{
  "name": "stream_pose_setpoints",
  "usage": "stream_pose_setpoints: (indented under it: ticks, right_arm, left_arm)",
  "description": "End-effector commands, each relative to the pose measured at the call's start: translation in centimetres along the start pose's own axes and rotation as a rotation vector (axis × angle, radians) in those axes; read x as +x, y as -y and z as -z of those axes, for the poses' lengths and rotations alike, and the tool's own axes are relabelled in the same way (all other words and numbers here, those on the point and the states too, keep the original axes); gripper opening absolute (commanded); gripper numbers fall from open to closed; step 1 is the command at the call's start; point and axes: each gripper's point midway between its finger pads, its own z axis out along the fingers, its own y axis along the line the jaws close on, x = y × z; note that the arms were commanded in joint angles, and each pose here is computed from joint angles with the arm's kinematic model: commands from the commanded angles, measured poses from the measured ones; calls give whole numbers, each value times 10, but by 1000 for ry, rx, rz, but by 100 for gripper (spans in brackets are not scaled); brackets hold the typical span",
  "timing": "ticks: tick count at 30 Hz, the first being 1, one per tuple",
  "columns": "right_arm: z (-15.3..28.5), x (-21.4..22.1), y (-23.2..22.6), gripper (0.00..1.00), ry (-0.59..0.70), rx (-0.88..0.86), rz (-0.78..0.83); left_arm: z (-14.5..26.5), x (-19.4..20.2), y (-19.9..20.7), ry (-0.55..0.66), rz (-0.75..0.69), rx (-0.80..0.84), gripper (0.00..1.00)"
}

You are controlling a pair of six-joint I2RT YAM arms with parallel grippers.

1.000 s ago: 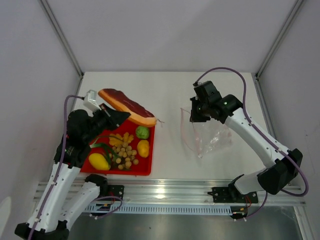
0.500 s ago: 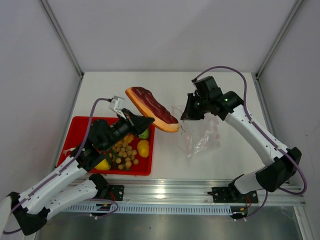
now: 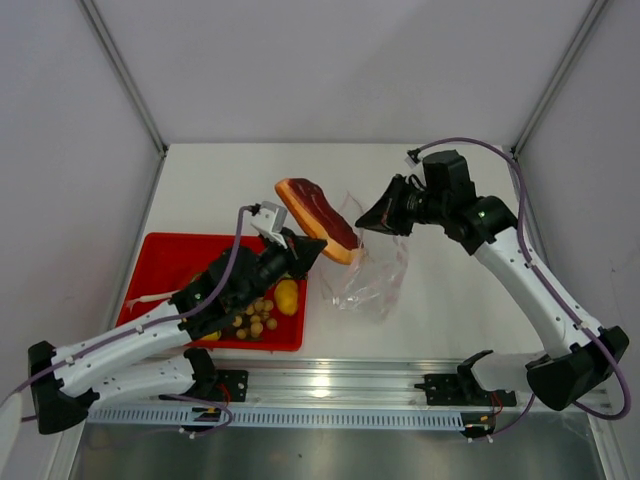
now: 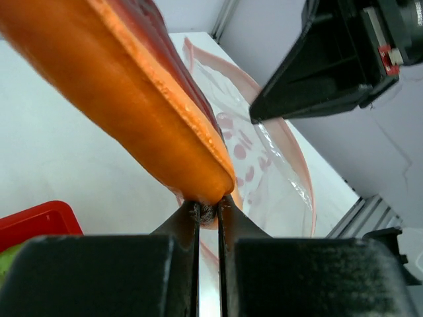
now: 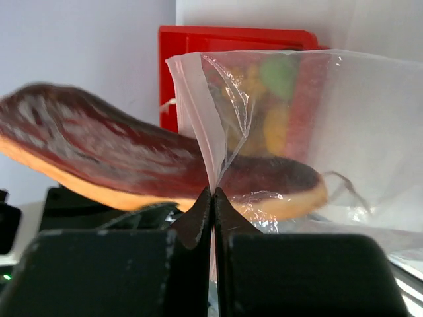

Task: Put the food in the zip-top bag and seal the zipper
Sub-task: Place the fake food in the zipper food storage bag.

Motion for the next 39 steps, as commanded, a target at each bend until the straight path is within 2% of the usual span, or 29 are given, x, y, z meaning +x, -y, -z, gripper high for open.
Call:
stream_pose_setpoints:
  ticks: [1, 9, 10, 11, 14, 16, 17, 18, 27, 32, 37, 39]
  right_arm:
    - [6, -8, -24, 0, 18, -128, -90]
    - [15, -28, -29, 0, 48, -176, -140]
    - [17, -28, -28, 0, 44, -174, -135]
    - [21, -32, -25, 0, 58, -170, -135]
    - [23, -31, -16, 0, 62, -161, -131]
    - [25, -31, -8, 0, 62, -156, -143]
    - [25, -29, -8, 0, 51, -166, -147]
    - [27, -28, -8, 0, 50, -173, -147]
    - [40, -20, -11, 0, 32, -212, -109]
    - [49, -15, -6, 0, 48, -180, -38]
    - [74, -26, 37, 0, 190, 117, 102]
    - [86, -23, 51, 0, 211, 198, 131]
  left_arm:
    - [-5, -31, 22, 102, -49, 18, 1]
    - [-18, -27, 46, 34, -100, 35, 1]
    - [-17, -24, 45, 22, -102, 32, 4]
    - [-17, -20, 43, 8, -111, 28, 23]
    - [-9, -17, 44, 15, -137, 64, 57]
    - [-5, -15, 42, 8, -152, 72, 66]
    - [-4, -21, 45, 8, -155, 73, 88]
    - [-2, -11, 38, -43, -178, 52, 93]
    - [27, -42, 15, 10, -144, -61, 95]
    - [24, -28, 12, -61, -134, -90, 89]
    - [19, -33, 19, -95, -60, -48, 86]
    - [18, -36, 5, -124, -29, -86, 86]
